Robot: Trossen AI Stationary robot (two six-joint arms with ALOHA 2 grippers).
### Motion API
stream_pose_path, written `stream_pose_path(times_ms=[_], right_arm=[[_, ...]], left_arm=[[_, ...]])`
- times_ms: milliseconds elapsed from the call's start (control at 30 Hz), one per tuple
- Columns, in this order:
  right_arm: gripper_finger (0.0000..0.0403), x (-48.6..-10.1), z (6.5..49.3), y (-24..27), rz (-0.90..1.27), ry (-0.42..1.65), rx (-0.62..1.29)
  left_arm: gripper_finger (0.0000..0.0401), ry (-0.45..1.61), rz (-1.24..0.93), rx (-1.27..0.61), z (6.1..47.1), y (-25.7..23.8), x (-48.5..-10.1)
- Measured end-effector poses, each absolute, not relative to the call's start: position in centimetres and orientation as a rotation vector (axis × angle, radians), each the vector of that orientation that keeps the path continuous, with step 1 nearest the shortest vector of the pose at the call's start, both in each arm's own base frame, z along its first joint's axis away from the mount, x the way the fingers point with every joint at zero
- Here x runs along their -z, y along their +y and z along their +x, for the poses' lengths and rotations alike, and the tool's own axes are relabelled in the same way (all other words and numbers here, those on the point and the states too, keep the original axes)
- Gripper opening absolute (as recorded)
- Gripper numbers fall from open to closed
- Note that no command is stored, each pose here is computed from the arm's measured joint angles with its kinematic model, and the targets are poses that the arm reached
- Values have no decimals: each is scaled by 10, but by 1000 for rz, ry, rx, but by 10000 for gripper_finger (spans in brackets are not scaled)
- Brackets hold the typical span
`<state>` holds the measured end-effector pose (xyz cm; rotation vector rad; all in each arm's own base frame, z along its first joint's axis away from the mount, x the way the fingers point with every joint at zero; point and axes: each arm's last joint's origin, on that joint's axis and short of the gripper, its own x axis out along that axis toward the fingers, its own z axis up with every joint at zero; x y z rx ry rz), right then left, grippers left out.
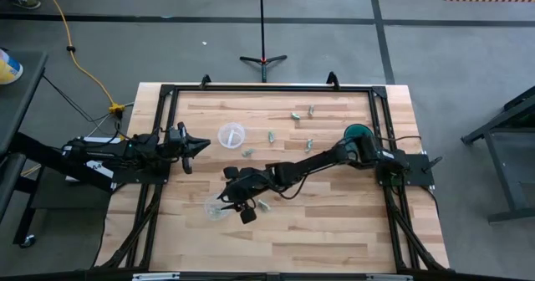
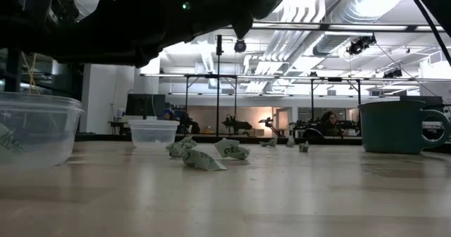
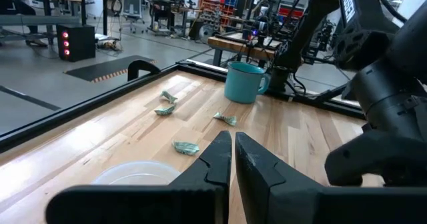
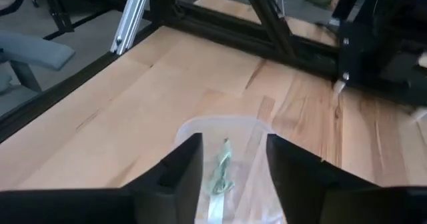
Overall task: Pick and place items into bin
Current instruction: Put the white stevia packet into the bottom transparent bin
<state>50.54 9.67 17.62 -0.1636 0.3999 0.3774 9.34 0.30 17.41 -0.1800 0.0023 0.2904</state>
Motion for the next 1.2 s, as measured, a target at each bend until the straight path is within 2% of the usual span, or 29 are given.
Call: stream_pose_path(times_ms=[200, 333, 533, 933, 1067, 1200], right_arm=[[194, -180, 485, 84, -22, 707, -338], [193, -170, 469, 84, 41, 921, -296], [188, -161, 452, 95, 76, 1109, -253], [184, -146, 444, 106, 42, 1143, -175], [160, -146, 444, 106, 39, 1144, -170], [117, -146, 444, 106, 38, 1145, -171]], left_arm=[[56, 3, -180, -290, 93, 3, -174], [56, 3, -180, -290, 93, 3, -174], [56, 3, -180, -290, 93, 3, -174], [56, 3, -180, -290, 93, 3, -174], [56, 3, -180, -290, 93, 3, -174], [56, 3, -180, -291, 93, 3, -174]])
